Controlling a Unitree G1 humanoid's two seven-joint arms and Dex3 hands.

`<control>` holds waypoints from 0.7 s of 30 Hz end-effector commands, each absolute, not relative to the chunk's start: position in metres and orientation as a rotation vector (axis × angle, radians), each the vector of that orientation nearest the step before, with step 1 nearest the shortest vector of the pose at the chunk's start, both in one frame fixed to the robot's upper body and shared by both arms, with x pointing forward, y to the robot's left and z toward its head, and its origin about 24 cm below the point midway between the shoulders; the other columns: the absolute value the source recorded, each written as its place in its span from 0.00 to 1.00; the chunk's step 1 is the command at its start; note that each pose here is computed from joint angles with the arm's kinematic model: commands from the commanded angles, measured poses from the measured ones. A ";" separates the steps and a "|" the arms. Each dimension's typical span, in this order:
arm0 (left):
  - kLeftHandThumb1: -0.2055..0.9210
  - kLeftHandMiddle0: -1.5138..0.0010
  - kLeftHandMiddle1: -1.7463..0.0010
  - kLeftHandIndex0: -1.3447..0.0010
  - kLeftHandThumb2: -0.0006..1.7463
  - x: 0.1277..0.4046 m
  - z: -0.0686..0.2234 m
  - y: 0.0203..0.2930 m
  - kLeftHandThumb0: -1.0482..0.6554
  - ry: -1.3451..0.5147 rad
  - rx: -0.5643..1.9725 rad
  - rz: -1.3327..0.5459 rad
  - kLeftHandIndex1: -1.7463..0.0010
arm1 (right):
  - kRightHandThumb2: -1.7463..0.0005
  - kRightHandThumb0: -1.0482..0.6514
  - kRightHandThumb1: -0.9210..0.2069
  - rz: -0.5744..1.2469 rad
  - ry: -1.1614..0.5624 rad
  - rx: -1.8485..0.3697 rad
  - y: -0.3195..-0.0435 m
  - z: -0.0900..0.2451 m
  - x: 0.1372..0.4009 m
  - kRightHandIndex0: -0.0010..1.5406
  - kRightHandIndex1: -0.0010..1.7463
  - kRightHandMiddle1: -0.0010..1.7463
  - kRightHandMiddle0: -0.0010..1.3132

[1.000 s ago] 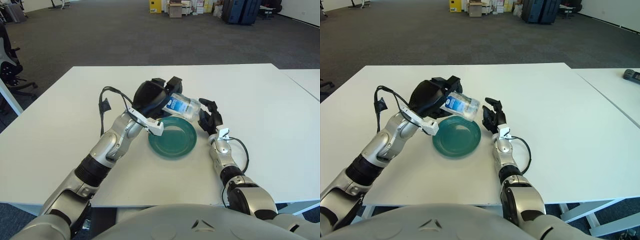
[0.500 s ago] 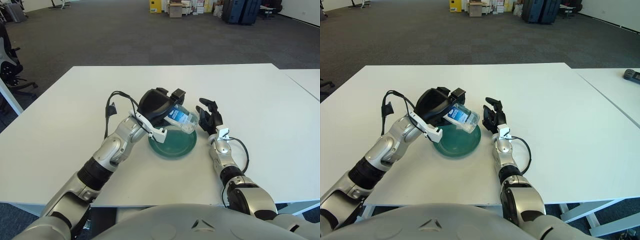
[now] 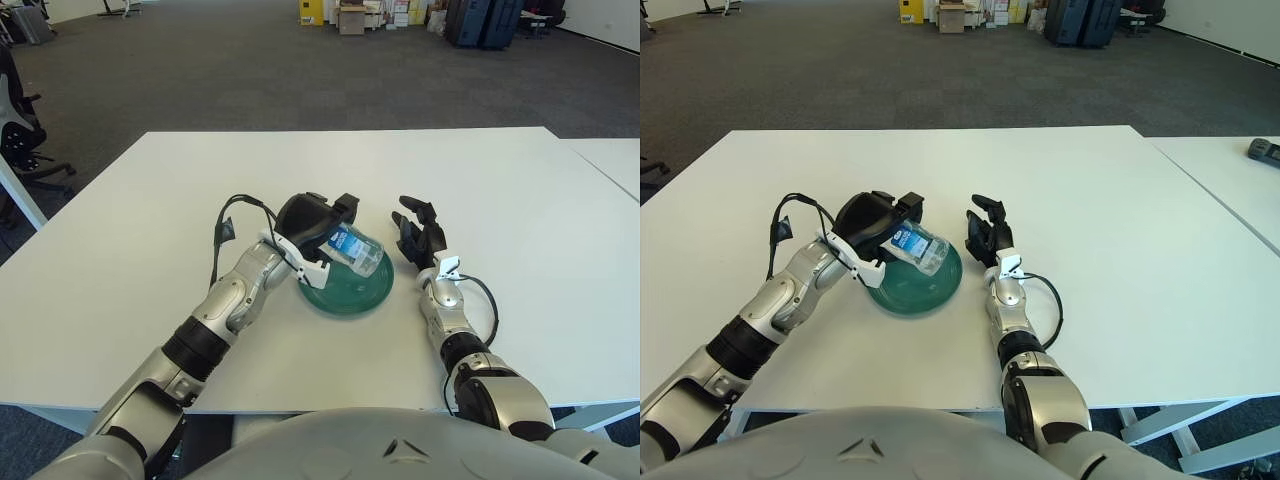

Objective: Put the bottle into the plate.

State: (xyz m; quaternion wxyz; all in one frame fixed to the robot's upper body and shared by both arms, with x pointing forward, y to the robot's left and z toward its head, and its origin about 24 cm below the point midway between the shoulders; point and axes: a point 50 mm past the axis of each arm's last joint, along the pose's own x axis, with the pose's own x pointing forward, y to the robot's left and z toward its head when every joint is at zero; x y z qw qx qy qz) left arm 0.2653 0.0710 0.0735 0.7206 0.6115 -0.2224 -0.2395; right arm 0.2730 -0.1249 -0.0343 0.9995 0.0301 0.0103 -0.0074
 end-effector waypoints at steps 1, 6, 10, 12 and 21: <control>0.50 0.28 0.00 0.58 0.72 0.273 0.068 0.079 0.35 -0.466 1.320 -0.490 0.00 | 0.63 0.25 0.00 -0.048 0.165 0.089 -0.125 -0.065 0.244 0.33 0.01 0.52 0.09; 0.51 0.28 0.00 0.58 0.71 0.276 0.061 0.081 0.35 -0.434 1.256 -0.487 0.00 | 0.63 0.24 0.00 -0.048 0.159 0.067 -0.126 -0.064 0.245 0.33 0.01 0.52 0.10; 0.51 0.27 0.00 0.58 0.71 0.278 0.059 0.081 0.35 -0.426 1.231 -0.490 0.00 | 0.64 0.23 0.00 -0.050 0.156 0.058 -0.127 -0.064 0.245 0.34 0.01 0.52 0.10; 0.51 0.27 0.00 0.58 0.71 0.279 0.057 0.081 0.35 -0.423 1.219 -0.490 0.00 | 0.64 0.22 0.00 -0.053 0.147 0.051 -0.127 -0.063 0.245 0.34 0.01 0.52 0.10; 0.51 0.26 0.00 0.58 0.72 0.282 0.051 0.083 0.35 -0.423 1.193 -0.485 0.00 | 0.62 0.21 0.00 -0.061 0.141 0.014 -0.128 -0.062 0.245 0.33 0.01 0.53 0.10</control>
